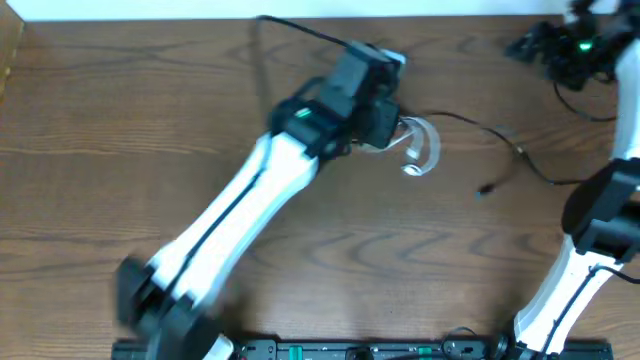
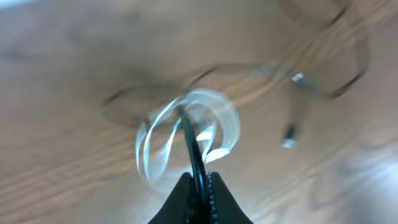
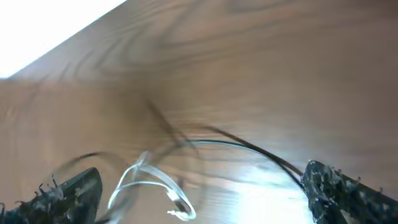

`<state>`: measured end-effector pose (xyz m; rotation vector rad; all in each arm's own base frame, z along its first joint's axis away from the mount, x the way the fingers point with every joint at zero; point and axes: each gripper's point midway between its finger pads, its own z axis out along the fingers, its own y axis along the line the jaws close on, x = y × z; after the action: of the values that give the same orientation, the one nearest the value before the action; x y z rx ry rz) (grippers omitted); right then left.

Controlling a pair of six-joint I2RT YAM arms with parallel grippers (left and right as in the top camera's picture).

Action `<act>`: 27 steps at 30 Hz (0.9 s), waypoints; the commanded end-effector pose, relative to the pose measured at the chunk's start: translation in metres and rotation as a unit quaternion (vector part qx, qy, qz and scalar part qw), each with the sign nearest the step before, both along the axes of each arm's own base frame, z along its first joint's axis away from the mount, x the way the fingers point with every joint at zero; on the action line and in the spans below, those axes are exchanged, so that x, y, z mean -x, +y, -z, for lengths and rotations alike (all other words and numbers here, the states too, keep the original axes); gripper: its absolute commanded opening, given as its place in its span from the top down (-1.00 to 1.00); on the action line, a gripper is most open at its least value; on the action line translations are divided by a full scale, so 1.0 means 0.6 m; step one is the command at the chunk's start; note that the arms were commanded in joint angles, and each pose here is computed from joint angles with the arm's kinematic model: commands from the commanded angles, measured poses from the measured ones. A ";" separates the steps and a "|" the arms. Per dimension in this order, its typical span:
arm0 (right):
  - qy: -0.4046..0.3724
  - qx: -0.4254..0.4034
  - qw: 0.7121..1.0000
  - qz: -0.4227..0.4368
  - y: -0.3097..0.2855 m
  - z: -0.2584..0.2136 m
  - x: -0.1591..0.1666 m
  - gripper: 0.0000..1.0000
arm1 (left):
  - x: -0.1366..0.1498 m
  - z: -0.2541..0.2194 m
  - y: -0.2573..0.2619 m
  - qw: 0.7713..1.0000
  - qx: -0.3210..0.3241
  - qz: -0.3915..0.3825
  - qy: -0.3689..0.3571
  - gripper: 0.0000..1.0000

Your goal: Untangle cables

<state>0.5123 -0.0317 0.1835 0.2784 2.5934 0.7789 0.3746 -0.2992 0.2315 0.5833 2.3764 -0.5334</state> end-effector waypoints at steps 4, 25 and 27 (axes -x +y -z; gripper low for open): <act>-0.086 -0.024 0.969 -0.231 0.218 -0.044 0.033 -0.72 | 0.074 -0.174 0.053 0.993 0.083 0.040 -0.067 0.85; 0.080 -0.020 0.985 -0.150 0.487 0.207 0.109 -0.51 | 0.083 -0.436 0.160 0.928 0.328 0.000 -0.176 0.86; 0.094 -0.011 0.987 -0.127 0.455 0.225 0.106 -0.48 | 0.086 -0.461 0.192 0.922 0.335 -0.024 -0.194 0.85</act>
<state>0.4366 0.2772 0.0652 -0.2422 2.7729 1.0447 0.3388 -0.2115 0.4697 0.3245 1.7807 -1.0611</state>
